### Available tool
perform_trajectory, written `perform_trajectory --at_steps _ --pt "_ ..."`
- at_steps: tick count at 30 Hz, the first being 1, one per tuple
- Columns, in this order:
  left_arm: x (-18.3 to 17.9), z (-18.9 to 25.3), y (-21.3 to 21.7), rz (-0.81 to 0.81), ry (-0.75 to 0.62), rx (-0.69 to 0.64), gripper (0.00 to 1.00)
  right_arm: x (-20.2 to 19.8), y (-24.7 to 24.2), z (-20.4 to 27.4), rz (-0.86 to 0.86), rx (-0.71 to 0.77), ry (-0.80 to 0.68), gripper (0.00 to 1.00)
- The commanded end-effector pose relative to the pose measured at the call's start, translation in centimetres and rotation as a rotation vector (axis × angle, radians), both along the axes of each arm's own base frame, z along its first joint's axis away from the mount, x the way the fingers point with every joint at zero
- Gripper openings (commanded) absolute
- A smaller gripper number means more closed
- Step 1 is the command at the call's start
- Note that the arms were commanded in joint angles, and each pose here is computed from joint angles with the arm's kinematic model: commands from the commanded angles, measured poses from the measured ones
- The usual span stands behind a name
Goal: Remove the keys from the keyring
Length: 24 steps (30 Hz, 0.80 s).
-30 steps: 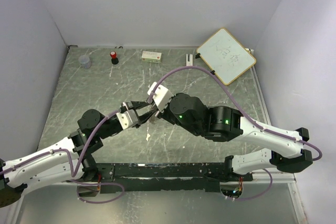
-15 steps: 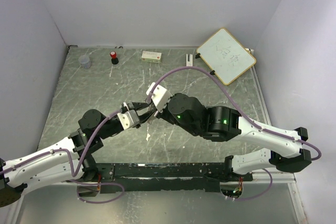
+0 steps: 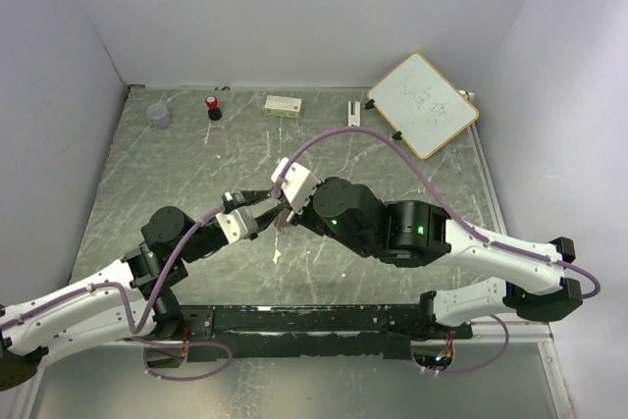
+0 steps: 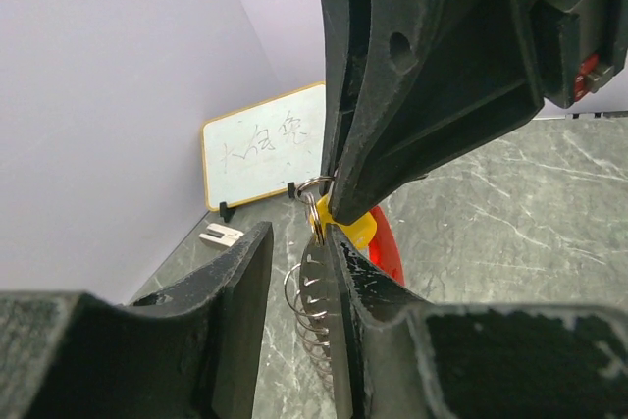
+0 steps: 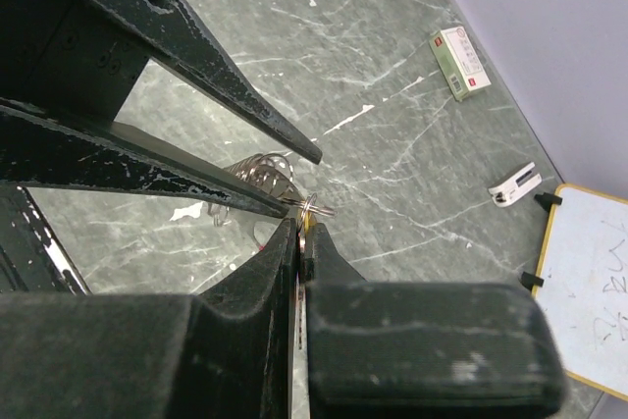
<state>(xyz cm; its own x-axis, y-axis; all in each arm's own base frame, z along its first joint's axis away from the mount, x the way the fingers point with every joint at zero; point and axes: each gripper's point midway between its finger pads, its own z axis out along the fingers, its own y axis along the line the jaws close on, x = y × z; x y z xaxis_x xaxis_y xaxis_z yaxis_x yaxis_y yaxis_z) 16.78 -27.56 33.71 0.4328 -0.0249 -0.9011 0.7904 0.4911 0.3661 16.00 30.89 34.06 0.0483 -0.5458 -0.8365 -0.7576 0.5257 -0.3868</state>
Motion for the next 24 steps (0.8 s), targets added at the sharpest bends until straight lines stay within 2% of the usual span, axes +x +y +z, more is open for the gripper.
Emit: perform_trajectory --at_steps 1,9,15,24 --pt "0.4 0.3 0.2 0.026 -0.011 0.002 0.38 -0.4 0.6 1.5 0.02 0.052 -0.01 0.0" --pt "0.3 0.0 -0.8 -0.01 -0.006 0.001 0.35 -0.6 0.8 1.3 0.03 0.047 -0.01 0.0" --pt "0.3 0.4 -1.0 -0.016 -0.018 -0.006 0.21 -0.6 0.7 1.1 0.029 0.044 -0.01 0.0" --pt "-0.1 1.5 -0.3 -0.014 -0.044 -0.042 0.07 -0.4 0.5 0.8 0.008 0.039 -0.012 0.0"
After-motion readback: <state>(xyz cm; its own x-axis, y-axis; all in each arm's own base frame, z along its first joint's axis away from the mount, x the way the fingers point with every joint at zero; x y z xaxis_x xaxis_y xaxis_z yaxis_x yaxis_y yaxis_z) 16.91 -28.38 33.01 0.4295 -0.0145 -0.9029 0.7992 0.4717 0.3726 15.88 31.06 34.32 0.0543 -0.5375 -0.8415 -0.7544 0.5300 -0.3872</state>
